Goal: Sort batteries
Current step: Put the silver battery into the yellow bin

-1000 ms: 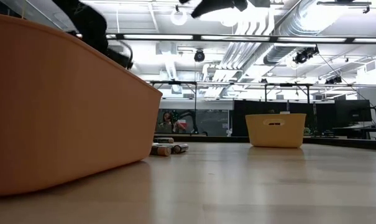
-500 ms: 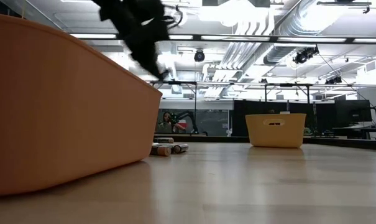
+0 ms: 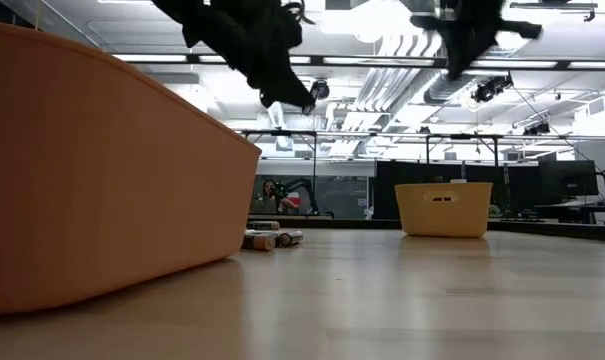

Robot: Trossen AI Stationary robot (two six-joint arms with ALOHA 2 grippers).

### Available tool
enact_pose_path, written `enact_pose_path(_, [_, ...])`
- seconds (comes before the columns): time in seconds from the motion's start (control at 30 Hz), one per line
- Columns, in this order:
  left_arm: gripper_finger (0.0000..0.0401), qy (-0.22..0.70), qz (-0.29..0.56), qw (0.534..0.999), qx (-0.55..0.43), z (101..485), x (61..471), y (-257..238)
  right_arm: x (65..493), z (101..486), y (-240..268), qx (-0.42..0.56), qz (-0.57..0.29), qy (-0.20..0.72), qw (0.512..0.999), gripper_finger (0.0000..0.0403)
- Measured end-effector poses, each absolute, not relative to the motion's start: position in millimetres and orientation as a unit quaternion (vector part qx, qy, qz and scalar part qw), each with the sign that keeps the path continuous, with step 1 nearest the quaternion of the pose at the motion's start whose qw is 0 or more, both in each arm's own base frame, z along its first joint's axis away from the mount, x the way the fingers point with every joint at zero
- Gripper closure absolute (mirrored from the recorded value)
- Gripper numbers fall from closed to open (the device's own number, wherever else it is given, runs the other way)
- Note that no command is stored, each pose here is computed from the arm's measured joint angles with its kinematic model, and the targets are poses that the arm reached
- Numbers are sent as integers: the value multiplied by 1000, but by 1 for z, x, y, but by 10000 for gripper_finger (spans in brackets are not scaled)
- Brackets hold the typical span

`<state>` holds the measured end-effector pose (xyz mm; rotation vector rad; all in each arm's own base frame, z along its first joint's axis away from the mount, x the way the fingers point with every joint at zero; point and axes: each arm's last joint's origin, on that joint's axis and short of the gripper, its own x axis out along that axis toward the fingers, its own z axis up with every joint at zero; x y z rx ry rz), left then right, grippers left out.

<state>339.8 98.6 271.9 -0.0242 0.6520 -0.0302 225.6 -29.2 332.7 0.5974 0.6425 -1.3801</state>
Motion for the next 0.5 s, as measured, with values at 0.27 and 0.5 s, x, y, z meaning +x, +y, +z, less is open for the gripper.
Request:
enact_pose_path(0.27, [372,246,-1,968,-55,296,334,106,236,247,-93,386,-539,335,670,402])
enact_pose_path(0.5, [372,290,-24,956,-48,307,315,88,228,207,-114,445,-532,284,662,402])
